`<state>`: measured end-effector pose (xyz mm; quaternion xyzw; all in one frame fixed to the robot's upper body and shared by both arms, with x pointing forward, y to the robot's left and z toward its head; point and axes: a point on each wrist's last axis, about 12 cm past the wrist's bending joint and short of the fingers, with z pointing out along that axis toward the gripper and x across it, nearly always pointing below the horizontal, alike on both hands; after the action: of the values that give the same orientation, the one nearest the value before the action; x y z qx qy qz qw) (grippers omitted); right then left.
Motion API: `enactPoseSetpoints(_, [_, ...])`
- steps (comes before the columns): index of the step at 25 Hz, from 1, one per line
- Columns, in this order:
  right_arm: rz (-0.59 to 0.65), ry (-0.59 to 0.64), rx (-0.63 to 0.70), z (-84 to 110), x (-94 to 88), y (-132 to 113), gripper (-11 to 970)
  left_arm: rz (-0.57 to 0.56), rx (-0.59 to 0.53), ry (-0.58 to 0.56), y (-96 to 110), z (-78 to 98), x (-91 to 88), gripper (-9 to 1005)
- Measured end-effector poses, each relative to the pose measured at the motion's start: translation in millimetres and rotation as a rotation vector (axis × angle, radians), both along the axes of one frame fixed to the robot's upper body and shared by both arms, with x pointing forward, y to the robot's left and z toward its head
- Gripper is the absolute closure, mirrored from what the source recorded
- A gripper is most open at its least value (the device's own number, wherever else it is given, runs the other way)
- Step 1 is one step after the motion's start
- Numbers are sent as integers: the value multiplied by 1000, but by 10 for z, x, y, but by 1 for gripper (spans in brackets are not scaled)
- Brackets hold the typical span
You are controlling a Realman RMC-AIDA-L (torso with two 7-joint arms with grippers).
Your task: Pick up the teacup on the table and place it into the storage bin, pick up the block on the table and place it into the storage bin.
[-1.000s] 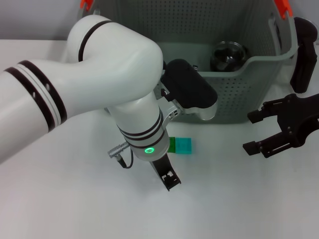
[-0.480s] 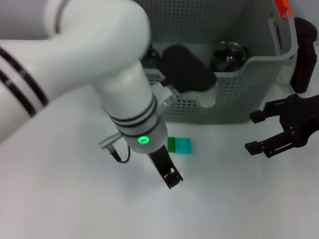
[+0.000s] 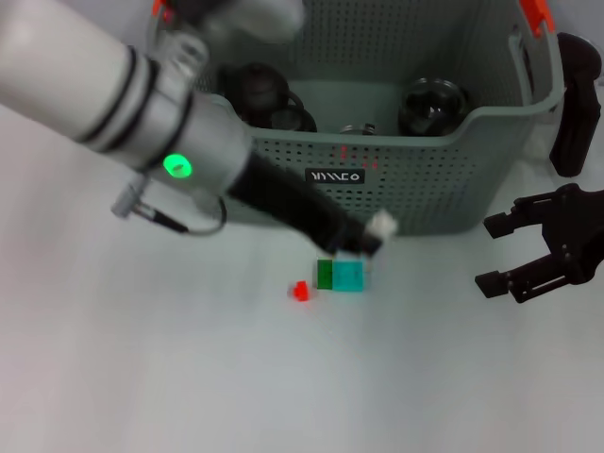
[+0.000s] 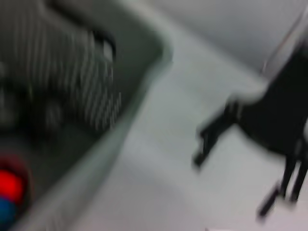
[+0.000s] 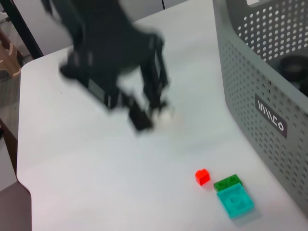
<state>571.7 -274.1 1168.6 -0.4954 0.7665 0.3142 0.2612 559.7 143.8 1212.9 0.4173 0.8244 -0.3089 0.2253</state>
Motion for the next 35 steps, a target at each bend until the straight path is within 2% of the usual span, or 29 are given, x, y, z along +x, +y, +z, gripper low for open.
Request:
enactPoseSetpoints(5, [-8, 2, 0, -20, -13, -20, 13, 62, -198, -151, 234, 293, 172, 791])
enactPoseSetpoints(9, [-10, 5, 1, -31, -19, -23, 13, 157, -260, -247, 312, 411, 358, 772])
enactPoseSetpoints(15, [-8, 12, 0, -56, -16, 1, 13, 302, -270, -277, 431, 297, 672, 742])
enactPoseSetpoints(20, [5, 17, 0, -58, -1, 42, 13, 360, -259, -275, 471, 173, 806, 718])
enactPoseSetpoints(25, [14, 13, 0, -42, 16, 74, 12, 380, -251, -294, 488, 160, 838, 693])
enactPoseSetpoints(29, [34, 3, -7, -45, 32, 128, 12, 364, -254, -302, 516, 194, 794, 558])
enactPoseSetpoints(31, [46, 0, -13, -54, 46, 173, 12, 307, -254, -306, 523, 220, 706, 491])
enactPoseSetpoints(34, [65, 3, -24, -67, 70, 245, 12, 154, -280, -298, 519, 236, 474, 254])
enactPoseSetpoints(35, [70, 4, -27, -70, 76, 261, 12, 112, -294, -295, 523, 226, 402, 205])
